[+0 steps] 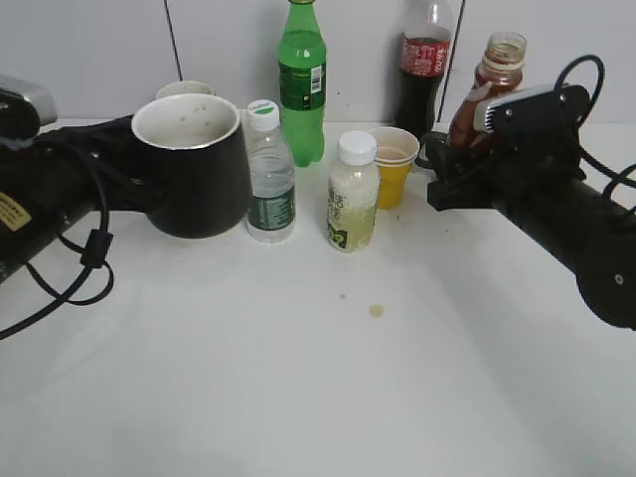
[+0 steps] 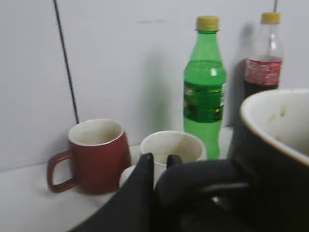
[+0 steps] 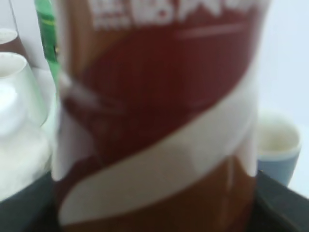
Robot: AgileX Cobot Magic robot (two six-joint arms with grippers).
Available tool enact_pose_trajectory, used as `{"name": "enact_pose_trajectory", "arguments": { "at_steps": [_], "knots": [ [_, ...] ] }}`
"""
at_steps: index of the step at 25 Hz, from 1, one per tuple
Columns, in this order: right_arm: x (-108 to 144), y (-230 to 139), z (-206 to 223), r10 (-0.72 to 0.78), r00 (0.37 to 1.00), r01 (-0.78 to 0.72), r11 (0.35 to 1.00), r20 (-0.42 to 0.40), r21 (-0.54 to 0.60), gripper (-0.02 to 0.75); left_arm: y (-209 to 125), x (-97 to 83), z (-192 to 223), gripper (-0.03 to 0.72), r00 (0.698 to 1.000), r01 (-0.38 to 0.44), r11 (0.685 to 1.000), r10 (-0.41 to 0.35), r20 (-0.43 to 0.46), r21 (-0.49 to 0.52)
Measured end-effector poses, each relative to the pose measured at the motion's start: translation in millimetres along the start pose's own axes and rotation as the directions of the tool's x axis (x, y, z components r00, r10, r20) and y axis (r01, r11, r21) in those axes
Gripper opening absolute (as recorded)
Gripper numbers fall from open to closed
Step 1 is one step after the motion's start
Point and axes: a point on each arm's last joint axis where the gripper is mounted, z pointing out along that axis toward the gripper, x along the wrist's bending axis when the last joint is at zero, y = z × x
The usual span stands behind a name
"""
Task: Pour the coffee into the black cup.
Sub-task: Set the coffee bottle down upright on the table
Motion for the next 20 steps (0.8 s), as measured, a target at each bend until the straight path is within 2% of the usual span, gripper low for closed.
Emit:
{"name": "enact_pose_trajectory", "arguments": {
  "at_steps": [3,8,10,14,20],
  "knots": [
    [-1.1,-15.9,-14.5,0.121,0.993,-0.121,0.990,0.007,0.068,0.504,-2.6,15.8,-4.3,0.047,0.998,0.011,1.000,-0.010,-0.069,0.012],
    [-1.3,-40.2,-36.6,0.153,0.988,-0.155,0.972,0.022,0.174,0.504,-9.9,40.0,-6.5,0.047,0.981,0.030,0.999,-0.025,-0.193,0.023],
    [-1.8,-44.0,-37.3,0.151,0.988,-0.154,0.972,0.031,0.177,0.504,-22.1,48.9,-6.3,0.047,0.972,0.035,0.997,-0.019,-0.235,0.062],
    [-2.5,-46.6,-30.8,0.130,0.991,-0.133,0.985,0.039,0.108,0.504,-49.8,57.8,-2.3,0.047,0.961,0.057,0.985,-0.010,-0.275,0.163],
    [-1.2,-48.7,-12.7,0.084,0.996,-0.086,0.993,0.036,0.083,0.503,-67.5,62.5,18.9,0.047,0.962,0.057,0.982,-0.006,-0.272,0.181]
  ]
}}
